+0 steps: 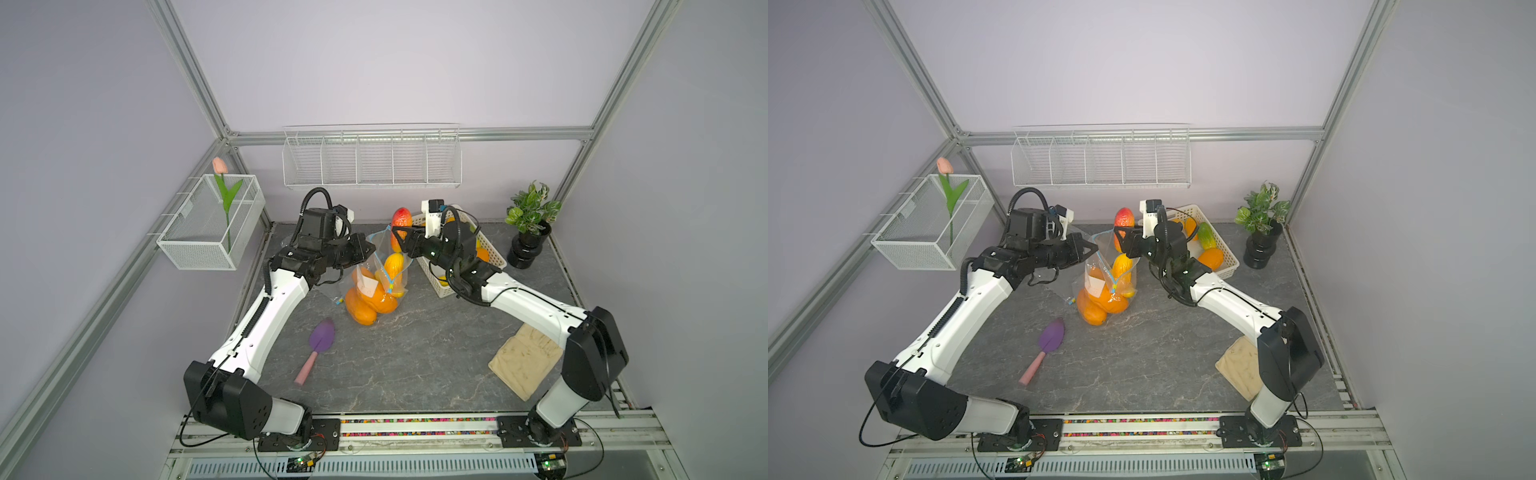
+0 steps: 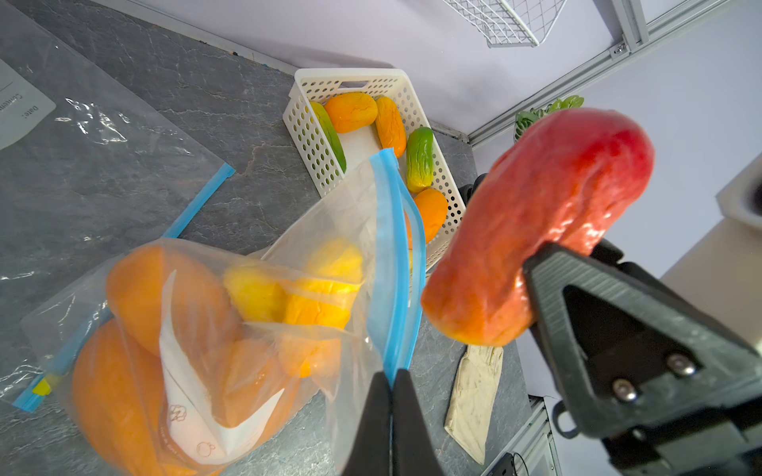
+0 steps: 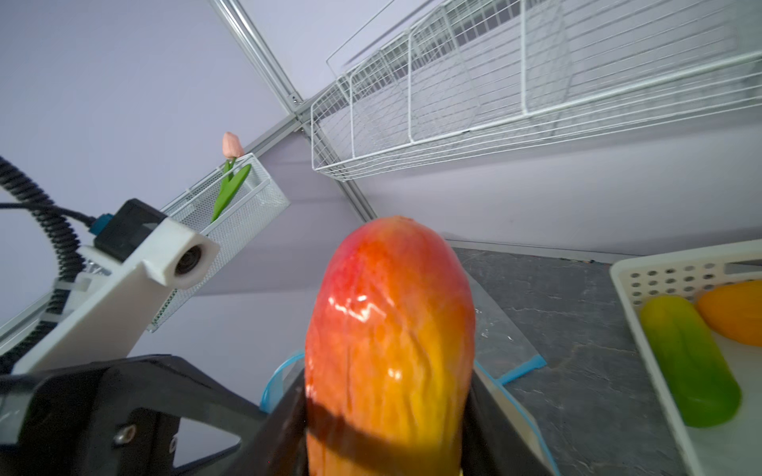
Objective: Place the mango in a zip-top bag and seal the zipper
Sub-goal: Place the mango in the zipper food storage bag.
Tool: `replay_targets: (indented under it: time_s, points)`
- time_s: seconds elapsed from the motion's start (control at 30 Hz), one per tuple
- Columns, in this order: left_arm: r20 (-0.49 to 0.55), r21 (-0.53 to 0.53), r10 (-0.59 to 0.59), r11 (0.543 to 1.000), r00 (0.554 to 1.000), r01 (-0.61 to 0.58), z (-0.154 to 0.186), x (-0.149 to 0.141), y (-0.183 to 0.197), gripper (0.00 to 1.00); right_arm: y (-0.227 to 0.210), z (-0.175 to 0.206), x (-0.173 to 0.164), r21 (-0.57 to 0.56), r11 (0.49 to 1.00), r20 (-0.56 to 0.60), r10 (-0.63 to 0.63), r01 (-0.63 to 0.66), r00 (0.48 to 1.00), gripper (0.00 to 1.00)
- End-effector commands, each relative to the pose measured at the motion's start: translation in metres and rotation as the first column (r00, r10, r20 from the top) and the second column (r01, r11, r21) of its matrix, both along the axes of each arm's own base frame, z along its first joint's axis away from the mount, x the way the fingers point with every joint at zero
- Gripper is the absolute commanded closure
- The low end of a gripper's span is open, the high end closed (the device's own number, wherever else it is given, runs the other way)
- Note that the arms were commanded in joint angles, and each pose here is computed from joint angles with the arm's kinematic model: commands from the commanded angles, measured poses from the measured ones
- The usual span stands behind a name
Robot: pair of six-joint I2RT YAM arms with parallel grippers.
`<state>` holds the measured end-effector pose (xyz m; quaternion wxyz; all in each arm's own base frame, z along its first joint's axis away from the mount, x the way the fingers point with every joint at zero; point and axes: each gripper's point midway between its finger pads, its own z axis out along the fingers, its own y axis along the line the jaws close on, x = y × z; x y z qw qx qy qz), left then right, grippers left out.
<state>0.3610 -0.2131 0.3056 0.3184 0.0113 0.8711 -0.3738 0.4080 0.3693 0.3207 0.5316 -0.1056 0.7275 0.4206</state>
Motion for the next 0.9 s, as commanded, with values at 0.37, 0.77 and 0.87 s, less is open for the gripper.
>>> replay_targets:
  time_s: [0.37,0.77,0.87]
  points:
    - [0.049,-0.014,0.046,0.999,0.998,-0.046,0.022,-0.004,0.011,1.0,-0.008,0.012,-0.003,0.036,0.998,0.063,0.047,-0.05,0.997,0.03]
    - [0.068,0.0,0.039,0.999,0.997,-0.039,0.025,-0.006,0.015,1.0,-0.148,-0.09,0.063,-0.314,0.905,-0.307,-0.383,0.287,0.871,0.26]
    - [0.07,0.003,0.037,0.999,0.997,-0.038,0.026,-0.007,0.015,1.0,-0.149,-0.126,0.079,-0.361,0.9,-0.38,-0.382,0.245,0.842,0.26]
